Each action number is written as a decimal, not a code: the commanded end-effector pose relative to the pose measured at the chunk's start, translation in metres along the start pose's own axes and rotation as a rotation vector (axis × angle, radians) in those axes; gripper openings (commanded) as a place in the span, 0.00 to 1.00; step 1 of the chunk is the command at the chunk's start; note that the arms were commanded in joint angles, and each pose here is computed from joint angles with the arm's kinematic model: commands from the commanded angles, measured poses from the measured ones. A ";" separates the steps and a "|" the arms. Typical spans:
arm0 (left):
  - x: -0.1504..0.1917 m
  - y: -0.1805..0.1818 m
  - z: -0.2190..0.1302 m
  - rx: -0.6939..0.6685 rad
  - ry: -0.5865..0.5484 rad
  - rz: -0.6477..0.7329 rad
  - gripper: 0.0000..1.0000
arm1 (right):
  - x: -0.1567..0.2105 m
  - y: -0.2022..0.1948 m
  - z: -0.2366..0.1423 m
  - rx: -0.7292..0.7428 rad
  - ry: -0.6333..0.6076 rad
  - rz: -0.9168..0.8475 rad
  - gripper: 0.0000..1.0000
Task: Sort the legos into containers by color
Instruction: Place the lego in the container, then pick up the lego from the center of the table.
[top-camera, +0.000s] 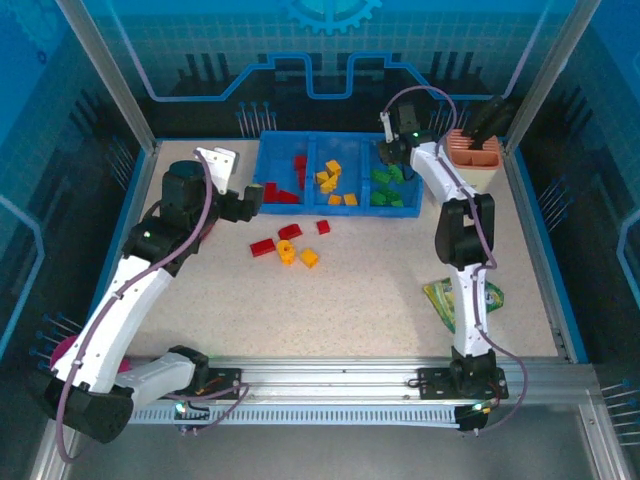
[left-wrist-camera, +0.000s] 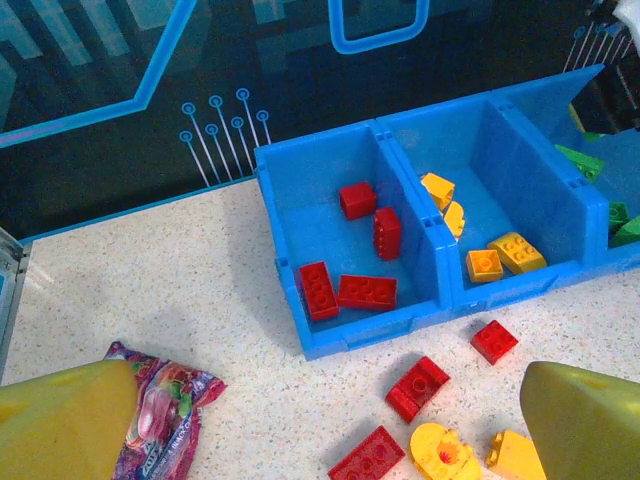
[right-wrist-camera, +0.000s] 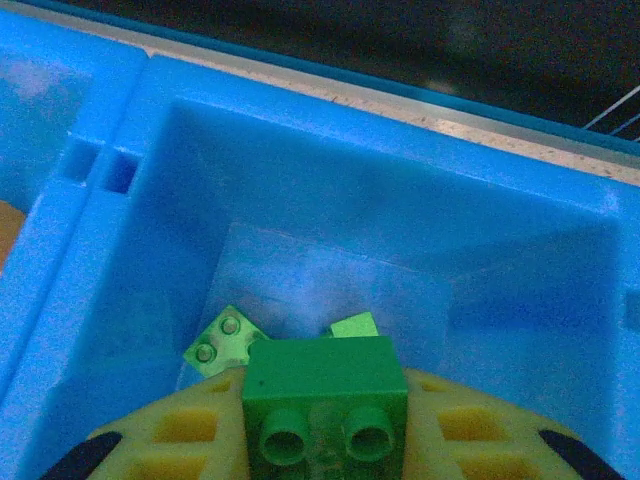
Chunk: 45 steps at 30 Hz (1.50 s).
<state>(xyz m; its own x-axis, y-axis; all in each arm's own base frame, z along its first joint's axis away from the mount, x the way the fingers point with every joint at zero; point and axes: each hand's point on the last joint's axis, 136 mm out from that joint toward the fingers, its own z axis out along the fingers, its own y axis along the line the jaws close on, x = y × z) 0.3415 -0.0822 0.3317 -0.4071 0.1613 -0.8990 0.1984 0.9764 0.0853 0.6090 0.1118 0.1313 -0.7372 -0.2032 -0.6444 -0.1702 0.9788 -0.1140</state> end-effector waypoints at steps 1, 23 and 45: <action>-0.013 0.009 -0.014 -0.025 -0.035 -0.028 0.99 | 0.000 -0.008 0.002 -0.021 0.018 0.015 0.35; -0.010 0.000 -0.015 0.028 -0.070 -0.070 0.99 | 0.023 0.100 -0.173 -0.209 -0.107 -0.174 0.64; 0.014 -0.002 -0.030 0.061 -0.063 -0.098 0.99 | 0.194 0.275 -0.152 -0.443 0.280 -0.328 0.62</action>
<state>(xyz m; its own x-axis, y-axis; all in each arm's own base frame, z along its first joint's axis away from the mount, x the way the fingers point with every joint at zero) 0.3118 -0.0789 0.3272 -0.3890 0.0772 -0.9180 0.2142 0.9768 -0.0086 0.3180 0.3246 0.0988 -0.7235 -0.5554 -0.4100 -0.6286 0.7755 0.0588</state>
